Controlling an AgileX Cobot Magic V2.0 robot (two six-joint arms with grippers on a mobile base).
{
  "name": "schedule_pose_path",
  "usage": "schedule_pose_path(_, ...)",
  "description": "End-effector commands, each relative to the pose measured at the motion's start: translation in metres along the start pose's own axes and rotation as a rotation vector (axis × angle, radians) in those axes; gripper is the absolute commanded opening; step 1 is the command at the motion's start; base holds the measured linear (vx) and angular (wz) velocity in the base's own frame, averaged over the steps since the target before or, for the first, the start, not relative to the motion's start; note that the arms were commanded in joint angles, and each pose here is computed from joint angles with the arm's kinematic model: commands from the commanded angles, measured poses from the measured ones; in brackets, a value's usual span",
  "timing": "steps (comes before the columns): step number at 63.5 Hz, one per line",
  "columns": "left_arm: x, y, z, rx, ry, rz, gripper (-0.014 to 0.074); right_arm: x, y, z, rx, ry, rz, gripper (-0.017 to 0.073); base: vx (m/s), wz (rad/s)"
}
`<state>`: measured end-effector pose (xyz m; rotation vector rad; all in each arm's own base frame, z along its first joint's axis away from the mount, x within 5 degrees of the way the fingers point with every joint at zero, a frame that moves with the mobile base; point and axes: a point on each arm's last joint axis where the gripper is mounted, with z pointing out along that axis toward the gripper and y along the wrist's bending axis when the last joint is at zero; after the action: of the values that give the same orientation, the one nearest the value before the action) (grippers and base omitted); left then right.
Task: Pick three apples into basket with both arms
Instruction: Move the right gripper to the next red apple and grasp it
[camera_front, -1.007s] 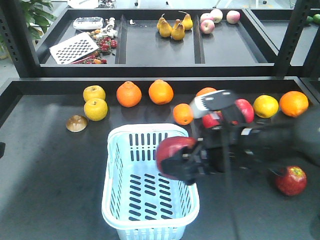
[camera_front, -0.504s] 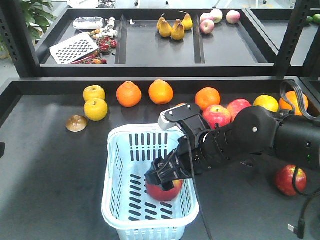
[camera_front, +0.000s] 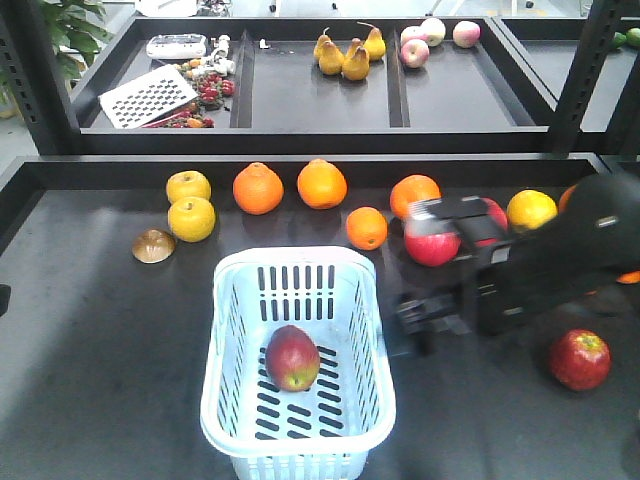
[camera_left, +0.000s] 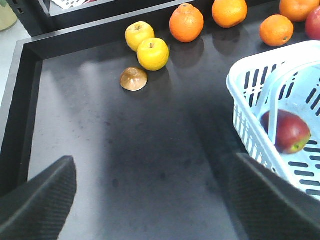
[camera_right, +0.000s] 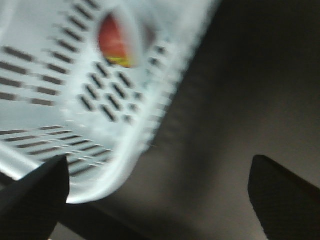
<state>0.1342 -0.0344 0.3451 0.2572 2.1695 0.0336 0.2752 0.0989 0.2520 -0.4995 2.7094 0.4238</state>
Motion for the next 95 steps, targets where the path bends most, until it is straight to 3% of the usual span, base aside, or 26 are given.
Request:
schedule_pose_path(1,-0.011,0.001,-0.006,0.008,-0.078,-0.006,0.0589,-0.001,-0.034,-0.031,0.101,-0.062,0.075,0.0673,0.0,0.0)
schedule_pose_path(14,-0.011,0.001,-0.006,0.008,-0.078,-0.006,0.0589,0.015,-0.122,-0.042,0.267,-0.085,0.31,0.0662,0.0,0.0)
schedule_pose_path(27,-0.011,0.001,-0.006,0.008,-0.078,-0.006,0.0589,0.031,-0.174,-0.023,0.312,-0.059,0.476,0.0653,0.0,0.0)
schedule_pose_path(52,-0.011,0.001,-0.006,0.008,-0.078,-0.006,0.0589,0.033,-0.215,0.039,0.376,-0.067,0.485,0.0641,0.0,0.0)
schedule_pose_path(74,-0.011,0.001,-0.006,0.008,-0.078,-0.006,0.0589,0.044,-0.234,0.084,0.385,-0.043,0.514,0.0617,0.0,0.0)
schedule_pose_path(81,-0.011,0.001,-0.006,0.008,-0.078,-0.006,0.0589,0.047,-0.236,0.091,0.383,-0.029,0.518,0.0542,0.0,0.0)
schedule_pose_path(95,-0.011,0.001,-0.006,0.008,-0.077,-0.006,0.0589,0.043,-0.234,0.085,0.379,-0.058,0.545,0.0295,0.0,0.0)
